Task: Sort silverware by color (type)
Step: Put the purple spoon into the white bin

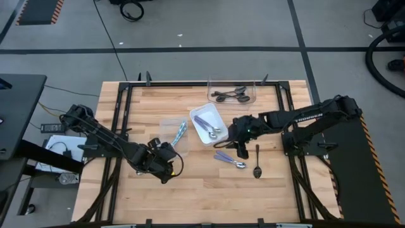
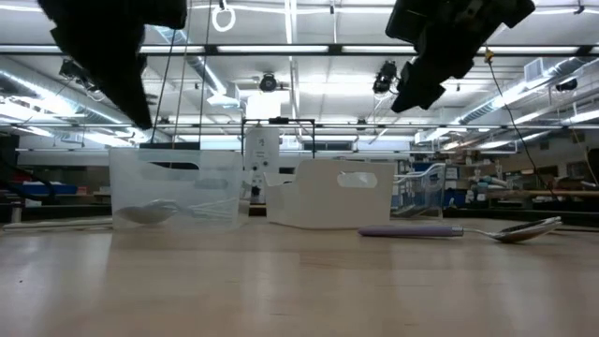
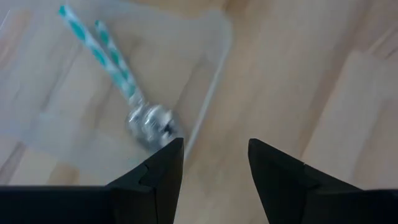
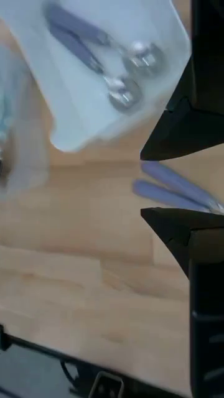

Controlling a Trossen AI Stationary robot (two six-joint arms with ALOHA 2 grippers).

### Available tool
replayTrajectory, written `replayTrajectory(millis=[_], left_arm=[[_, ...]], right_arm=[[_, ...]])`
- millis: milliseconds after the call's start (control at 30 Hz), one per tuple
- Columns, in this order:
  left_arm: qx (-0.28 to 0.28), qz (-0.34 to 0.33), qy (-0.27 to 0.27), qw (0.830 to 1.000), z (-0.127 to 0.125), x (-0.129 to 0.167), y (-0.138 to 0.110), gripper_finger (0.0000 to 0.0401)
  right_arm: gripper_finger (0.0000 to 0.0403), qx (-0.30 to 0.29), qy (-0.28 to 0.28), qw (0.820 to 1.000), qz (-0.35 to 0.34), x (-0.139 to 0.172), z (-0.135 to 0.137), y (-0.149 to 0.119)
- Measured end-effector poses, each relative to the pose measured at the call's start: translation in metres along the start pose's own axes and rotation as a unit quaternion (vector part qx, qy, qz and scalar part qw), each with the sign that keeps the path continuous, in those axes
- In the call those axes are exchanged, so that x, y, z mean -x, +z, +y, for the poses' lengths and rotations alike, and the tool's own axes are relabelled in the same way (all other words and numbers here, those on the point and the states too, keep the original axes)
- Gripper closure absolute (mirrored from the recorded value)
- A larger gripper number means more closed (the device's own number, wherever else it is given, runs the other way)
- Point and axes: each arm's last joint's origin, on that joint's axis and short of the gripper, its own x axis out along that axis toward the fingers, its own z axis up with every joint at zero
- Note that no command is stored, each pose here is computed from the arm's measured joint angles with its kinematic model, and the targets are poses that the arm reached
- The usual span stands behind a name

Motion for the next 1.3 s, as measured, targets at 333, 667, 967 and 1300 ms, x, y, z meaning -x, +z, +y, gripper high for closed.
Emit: replayTrajectory(millis=[333, 667, 967, 1300], left_arm=[[0.057, 0.065, 0.037, 0.996, 0.01, 0.001, -0.01, 0.0214], [0.088, 0.105, 0.009, 0.991, 0.006, 0.002, -0.013, 0.0214], [0.128, 0.119, -0.005, 0.985, 0.004, 0.002, -0.013, 0.0214], [0.181, 0.108, -0.023, 0.977, 0.0, 0.001, -0.01, 0.0214]], right_arm=[[0.026, -0.031, -0.003, 0.999, 0.036, -0.01, 0.021, -0.024], [0.026, -0.016, -0.002, 0.998, 0.068, -0.018, 0.028, -0.051], [0.026, -0.007, -0.005, 0.999, 0.036, -0.027, 0.024, -0.063], [0.026, 0.052, 0.008, 0.998, 0.03, -0.03, 0.021, -0.069]])
